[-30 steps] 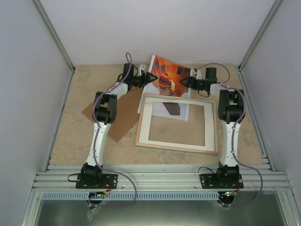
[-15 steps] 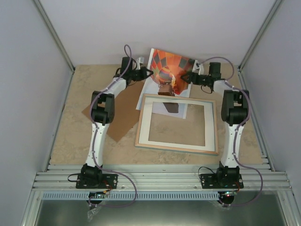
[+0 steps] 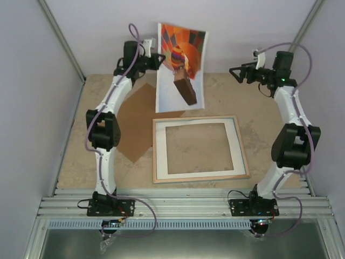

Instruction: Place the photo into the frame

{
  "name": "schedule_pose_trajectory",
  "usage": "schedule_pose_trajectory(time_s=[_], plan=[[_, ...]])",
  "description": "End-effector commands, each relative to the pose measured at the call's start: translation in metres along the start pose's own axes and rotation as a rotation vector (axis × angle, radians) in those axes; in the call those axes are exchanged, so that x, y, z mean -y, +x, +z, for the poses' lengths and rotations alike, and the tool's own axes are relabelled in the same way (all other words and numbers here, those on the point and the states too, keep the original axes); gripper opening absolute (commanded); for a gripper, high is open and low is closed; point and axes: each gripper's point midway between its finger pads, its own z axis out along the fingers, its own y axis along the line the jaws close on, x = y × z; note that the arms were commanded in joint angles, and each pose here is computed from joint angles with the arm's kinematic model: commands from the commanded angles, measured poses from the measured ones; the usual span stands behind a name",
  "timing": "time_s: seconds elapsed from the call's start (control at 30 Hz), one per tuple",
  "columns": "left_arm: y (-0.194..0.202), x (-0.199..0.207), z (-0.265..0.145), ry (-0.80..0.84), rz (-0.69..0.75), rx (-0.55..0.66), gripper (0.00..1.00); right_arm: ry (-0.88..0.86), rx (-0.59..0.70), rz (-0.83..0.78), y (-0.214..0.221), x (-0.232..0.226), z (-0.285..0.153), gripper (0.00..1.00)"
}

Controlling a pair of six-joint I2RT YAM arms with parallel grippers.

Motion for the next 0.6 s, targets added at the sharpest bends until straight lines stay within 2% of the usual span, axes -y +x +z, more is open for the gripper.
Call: schedule_pose_trajectory(time_s=[0.0,0.13,0.23,0.3,0.4,0.5,0.57], plan=[[-0.067,0.047,-0.057,-0.101,0.306,0.097,0.00,0.037,-0.034,0.017,0.003,-0.017,-0.040,0.98],[-0.061,0.073,-0.078,-0.167,0.495,0.051,0.00,0.040,-0.035,0.110,0.009,-0.031,-0.068,0.98],[-0.045,0.095,-0.093,-0.270,0.650,0.001,0.00,0.013,-0.055,0.209,0.028,-0.036,-0.086,0.98],[-0.021,0.107,-0.093,-0.323,0.761,-0.063,0.00,0.000,-0.068,0.277,0.044,-0.036,-0.097,0.98],[0.031,0.121,-0.099,-0.430,0.920,-0.197,0.00,-0.033,-0.112,0.439,0.085,-0.035,-0.108,0.98],[0.114,0.152,-0.100,-0.414,1.071,-0.352,0.00,-0.082,-0.179,0.640,0.138,-0.045,-0.106,0.98],[0.167,0.167,-0.101,-0.390,1.140,-0.438,0.00,-0.094,-0.174,0.732,0.160,-0.051,-0.110,0.98]])
